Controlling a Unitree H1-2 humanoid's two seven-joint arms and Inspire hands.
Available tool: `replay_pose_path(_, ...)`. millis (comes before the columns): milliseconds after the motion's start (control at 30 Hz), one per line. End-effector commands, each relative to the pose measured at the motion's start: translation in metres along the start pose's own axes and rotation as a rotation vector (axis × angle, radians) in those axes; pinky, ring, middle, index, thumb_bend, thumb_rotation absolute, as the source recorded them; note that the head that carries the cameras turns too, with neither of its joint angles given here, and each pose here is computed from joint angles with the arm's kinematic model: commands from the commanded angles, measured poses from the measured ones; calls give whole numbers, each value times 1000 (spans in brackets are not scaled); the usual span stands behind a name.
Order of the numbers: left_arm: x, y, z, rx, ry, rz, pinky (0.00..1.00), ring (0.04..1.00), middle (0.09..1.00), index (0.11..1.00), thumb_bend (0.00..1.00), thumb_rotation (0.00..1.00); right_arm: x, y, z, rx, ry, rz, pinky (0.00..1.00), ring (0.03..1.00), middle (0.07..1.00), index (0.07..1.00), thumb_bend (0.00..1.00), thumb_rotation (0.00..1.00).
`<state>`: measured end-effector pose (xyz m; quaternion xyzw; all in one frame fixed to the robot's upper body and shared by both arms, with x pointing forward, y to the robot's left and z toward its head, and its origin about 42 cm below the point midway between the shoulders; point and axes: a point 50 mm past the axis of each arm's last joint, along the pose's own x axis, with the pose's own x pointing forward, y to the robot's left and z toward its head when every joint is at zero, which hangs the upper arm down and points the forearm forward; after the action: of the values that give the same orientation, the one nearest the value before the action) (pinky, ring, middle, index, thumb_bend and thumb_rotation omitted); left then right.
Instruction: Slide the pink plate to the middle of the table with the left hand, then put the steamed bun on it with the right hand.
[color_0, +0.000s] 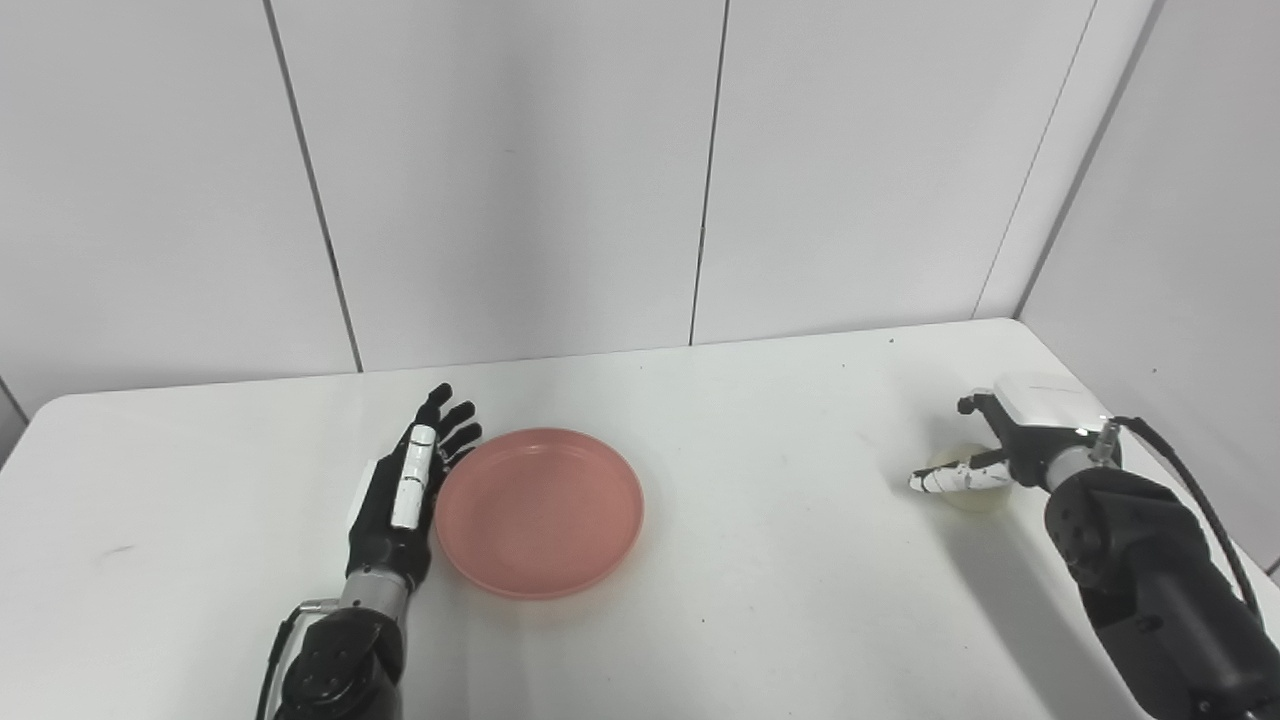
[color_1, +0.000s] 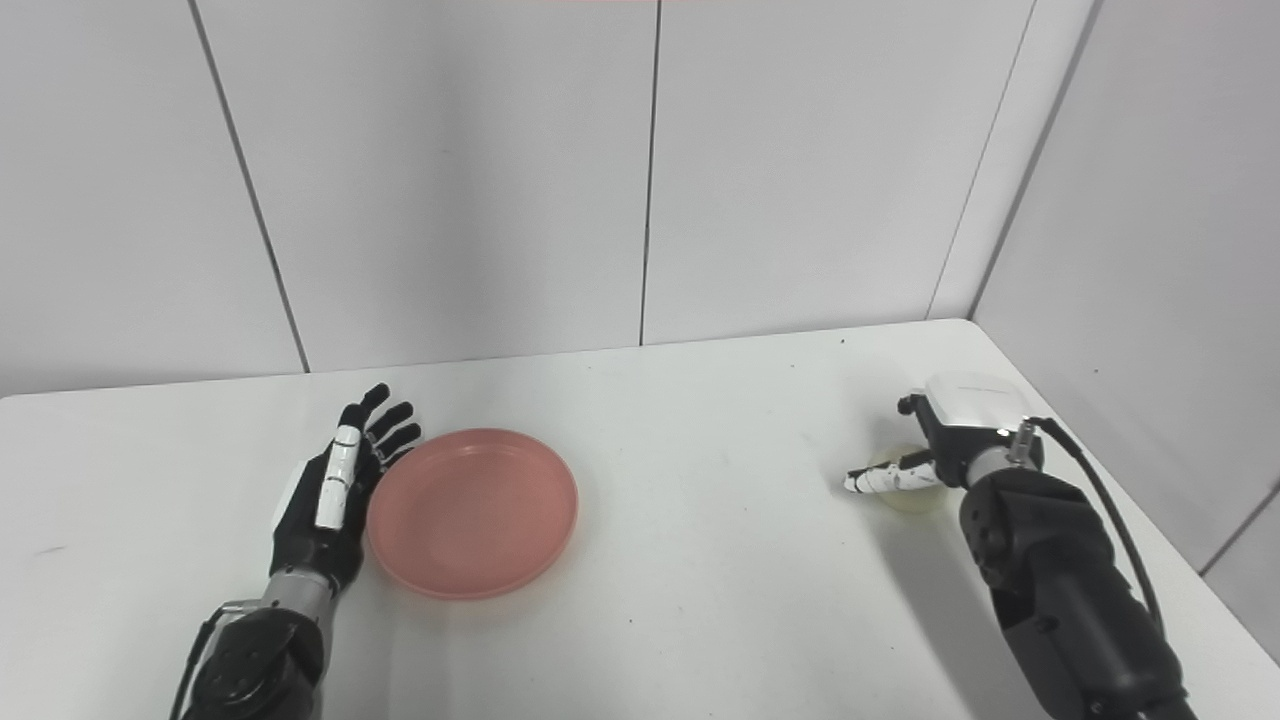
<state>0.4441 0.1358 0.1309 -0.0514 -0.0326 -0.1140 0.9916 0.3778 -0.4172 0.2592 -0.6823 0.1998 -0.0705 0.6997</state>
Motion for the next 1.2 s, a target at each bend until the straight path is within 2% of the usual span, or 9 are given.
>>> replay_pose_path(0, 4, -1, 2, 0, 11, -16, 840, 857, 877, 892, 636, 923, 3, -28, -5, -11, 8, -82, 667, 825, 864, 811, 1000, 686)
replay_pose_path(333, 3, -2, 2, -5, 20, -12, 836, 859, 875, 885, 650, 926, 3, -19, -3, 34, -8, -22, 704, 865, 901, 824, 1000, 696)
replay_pose_path(733, 5, -2, -1, -15, 35, -21, 801, 837, 869, 867, 646, 913, 2, -14, -1, 25, 8, -32, 660, 833, 875, 801, 1000, 638)
replay_pose_path(867, 5, -2, -1, -23, 41, -19, 797, 830, 866, 859, 670, 898, 1, -14, -1, 45, 18, -58, 590, 767, 818, 769, 1000, 530)
replay_pose_path(967, 6, -2, -1, -21, 38, -23, 784, 820, 862, 854, 678, 903, 2, -15, -2, 55, 11, -71, 474, 619, 725, 711, 941, 370)
replay_pose_path(1000, 6, -3, 0, -21, 38, -24, 783, 819, 861, 854, 679, 902, 3, -16, -2, 46, 11, -71, 469, 612, 719, 708, 937, 363)
replay_pose_path(1067, 6, -2, 0, -20, 40, -25, 781, 816, 860, 852, 681, 905, 3, -16, -2, 37, 8, -73, 350, 449, 552, 654, 881, 252)
replay_pose_path(1100, 6, -3, 0, -20, 42, -26, 780, 815, 861, 851, 679, 907, 3, -17, -2, 38, 5, -73, 286, 368, 506, 633, 698, 103)
replay_pose_path(1167, 7, -2, 0, -21, 45, -28, 777, 813, 862, 849, 676, 911, 3, -17, -3, 53, -1, -71, 223, 295, 479, 615, 605, 26)
